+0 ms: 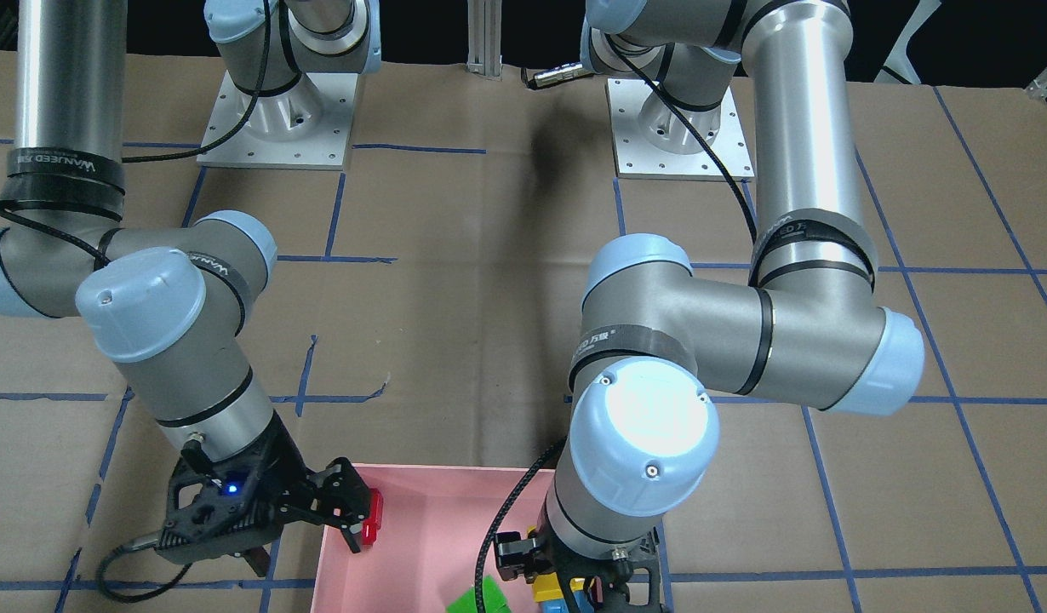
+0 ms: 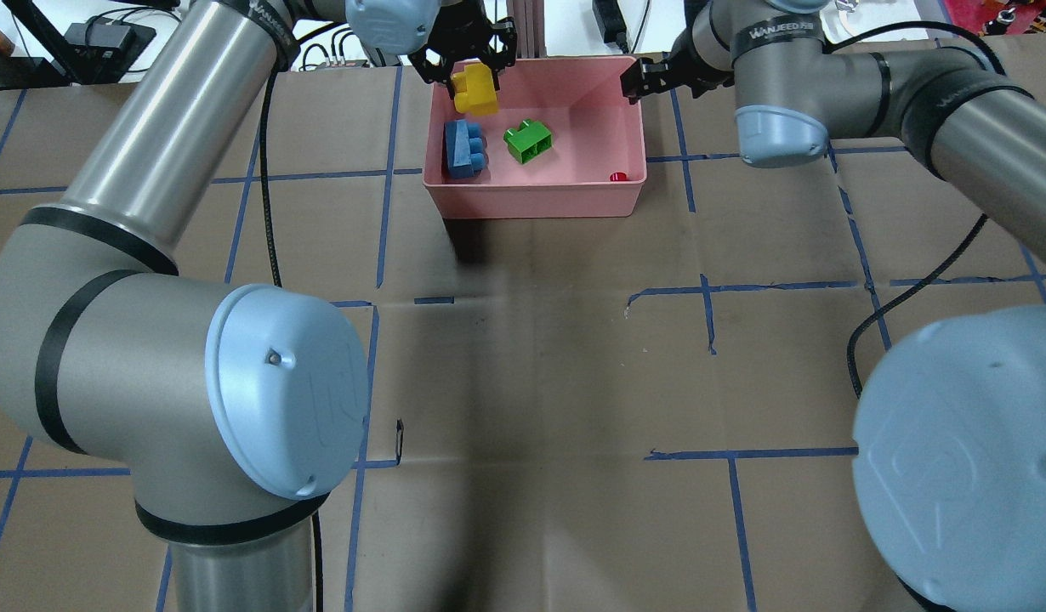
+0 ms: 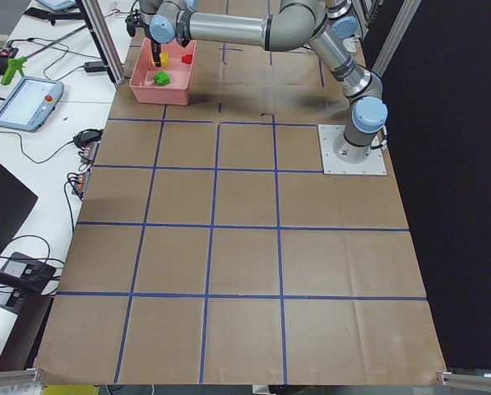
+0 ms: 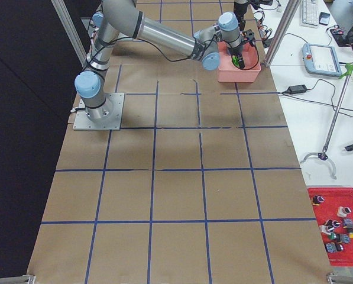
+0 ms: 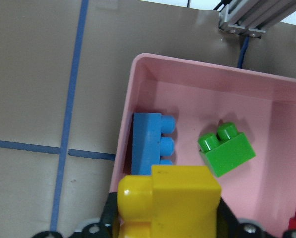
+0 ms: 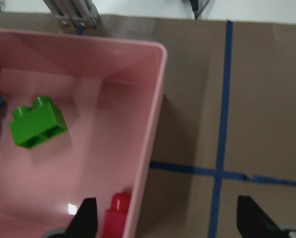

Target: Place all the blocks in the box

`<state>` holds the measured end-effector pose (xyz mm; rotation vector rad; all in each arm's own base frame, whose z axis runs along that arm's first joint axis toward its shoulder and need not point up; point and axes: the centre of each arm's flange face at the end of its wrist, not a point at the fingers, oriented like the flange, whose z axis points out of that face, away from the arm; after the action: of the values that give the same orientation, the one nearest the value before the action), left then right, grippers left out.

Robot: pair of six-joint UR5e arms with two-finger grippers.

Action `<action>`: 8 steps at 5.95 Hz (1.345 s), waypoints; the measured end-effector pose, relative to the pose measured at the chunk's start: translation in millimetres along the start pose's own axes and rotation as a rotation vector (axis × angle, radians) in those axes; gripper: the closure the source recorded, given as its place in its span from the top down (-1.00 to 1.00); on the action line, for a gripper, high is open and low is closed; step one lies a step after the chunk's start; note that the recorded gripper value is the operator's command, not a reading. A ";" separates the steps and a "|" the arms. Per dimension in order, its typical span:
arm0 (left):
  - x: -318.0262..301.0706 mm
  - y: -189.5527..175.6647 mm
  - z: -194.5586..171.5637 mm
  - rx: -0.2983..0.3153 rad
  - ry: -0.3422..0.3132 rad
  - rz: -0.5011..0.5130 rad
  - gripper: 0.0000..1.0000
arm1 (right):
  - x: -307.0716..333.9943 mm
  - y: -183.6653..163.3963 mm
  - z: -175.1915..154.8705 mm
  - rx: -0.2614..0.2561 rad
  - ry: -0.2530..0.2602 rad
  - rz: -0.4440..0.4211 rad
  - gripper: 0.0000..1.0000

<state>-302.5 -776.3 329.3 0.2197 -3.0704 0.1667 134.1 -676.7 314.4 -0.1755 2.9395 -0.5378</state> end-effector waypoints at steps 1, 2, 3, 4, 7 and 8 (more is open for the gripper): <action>9.8 3.8 6.4 -0.001 0.008 0.005 0.99 | 19.7 31.8 -17.0 -0.142 0.004 0.053 1.00; 13.2 5.6 3.1 0.003 0.018 0.006 1.00 | 23.1 58.3 -39.6 -0.280 -0.009 0.094 1.00; 8.9 5.8 -9.1 0.007 0.021 0.006 0.99 | 15.5 80.5 -72.1 -0.396 -0.022 0.123 1.00; -7.4 4.9 -32.4 0.000 0.017 0.017 1.00 | 3.1 97.1 -120.1 -0.433 -0.022 0.133 1.00; -120.8 35.0 -115.0 -0.061 -0.010 0.113 0.99 | -46.9 120.7 -222.8 -0.327 0.003 0.063 1.00; -152.8 71.5 -140.3 -0.074 -0.016 0.131 0.99 | -58.0 124.4 -230.1 -0.327 0.046 0.060 1.00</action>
<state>-154.7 -669.1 450.9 0.0165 -3.1003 0.0576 142.0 -474.2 489.8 -0.1105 3.0462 -0.0502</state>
